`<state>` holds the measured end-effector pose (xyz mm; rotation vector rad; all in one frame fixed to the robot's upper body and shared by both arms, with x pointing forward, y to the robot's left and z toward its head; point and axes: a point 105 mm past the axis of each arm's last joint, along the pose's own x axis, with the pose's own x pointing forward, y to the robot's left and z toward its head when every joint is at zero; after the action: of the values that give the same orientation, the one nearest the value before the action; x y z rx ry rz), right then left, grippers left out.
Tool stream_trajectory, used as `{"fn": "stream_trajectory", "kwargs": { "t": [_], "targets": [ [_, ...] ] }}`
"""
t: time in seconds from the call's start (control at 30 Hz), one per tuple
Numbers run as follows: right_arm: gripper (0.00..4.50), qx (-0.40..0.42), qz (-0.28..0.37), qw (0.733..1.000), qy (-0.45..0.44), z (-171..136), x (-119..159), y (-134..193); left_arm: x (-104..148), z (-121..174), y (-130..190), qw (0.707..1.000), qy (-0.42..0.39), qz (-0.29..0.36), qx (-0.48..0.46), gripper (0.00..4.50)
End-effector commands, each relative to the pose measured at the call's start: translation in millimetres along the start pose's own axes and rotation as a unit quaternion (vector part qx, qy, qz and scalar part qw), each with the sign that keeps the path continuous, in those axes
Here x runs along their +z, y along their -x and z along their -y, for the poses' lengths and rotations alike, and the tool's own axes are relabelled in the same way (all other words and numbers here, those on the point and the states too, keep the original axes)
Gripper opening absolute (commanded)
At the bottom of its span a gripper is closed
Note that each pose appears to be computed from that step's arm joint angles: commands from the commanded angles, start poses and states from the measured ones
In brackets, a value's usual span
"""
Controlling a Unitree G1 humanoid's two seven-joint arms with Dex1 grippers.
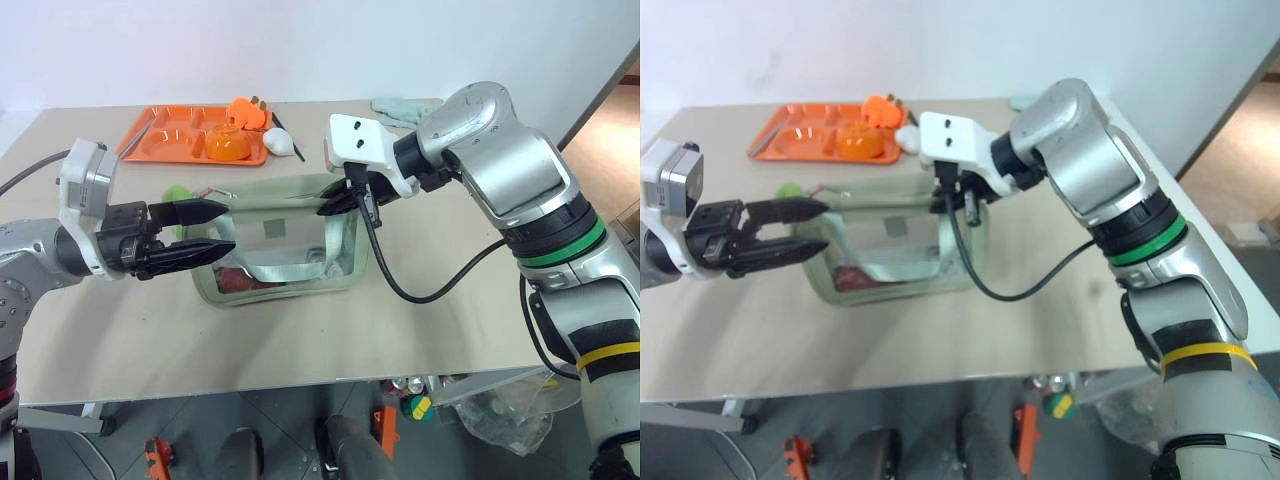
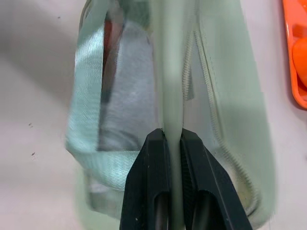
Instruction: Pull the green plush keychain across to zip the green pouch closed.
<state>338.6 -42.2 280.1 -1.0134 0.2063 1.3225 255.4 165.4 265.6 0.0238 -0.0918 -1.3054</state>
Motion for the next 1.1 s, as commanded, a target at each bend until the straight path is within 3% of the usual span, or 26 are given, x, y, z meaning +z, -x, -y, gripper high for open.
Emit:
{"fn": "stream_trajectory", "kwargs": {
  "t": [0.03, 0.17, 0.5, 0.77, 0.93, 1.1],
  "targets": [
    [0.07, -0.043, 0.028, 0.998, 0.034, 13, 28, 27, 12, 2, 4, 1.000, -0.018, 0.019, 0.002, 3.42],
    [0.07, -0.038, 0.028, 0.999, 0.027, 9, 25, 29, 12, 1, 2, 1.000, -0.014, 0.023, 0.001, 3.42],
    [0.07, -0.013, 0.002, 1.000, -0.027, -23, -15, 10, 14, 4, 0, 1.000, -0.015, 0.025, -0.005, 3.42],
    [0.07, -0.022, 0.016, 0.999, -0.047, -25, -12, 12, 15, 3, -1, 1.000, -0.017, 0.025, -0.006, 3.42],
    [1.69, -0.021, 0.043, 0.999, -0.025, -22, 2, 22, 16, 2, -2, 0.999, -0.017, 0.031, -0.008, 3.42],
    [3.39, -0.050, 0.091, 0.988, -0.110, 0, 11, 37, 14, 2, -4, 0.999, -0.014, 0.034, -0.010, 3.42]
  ]
}}
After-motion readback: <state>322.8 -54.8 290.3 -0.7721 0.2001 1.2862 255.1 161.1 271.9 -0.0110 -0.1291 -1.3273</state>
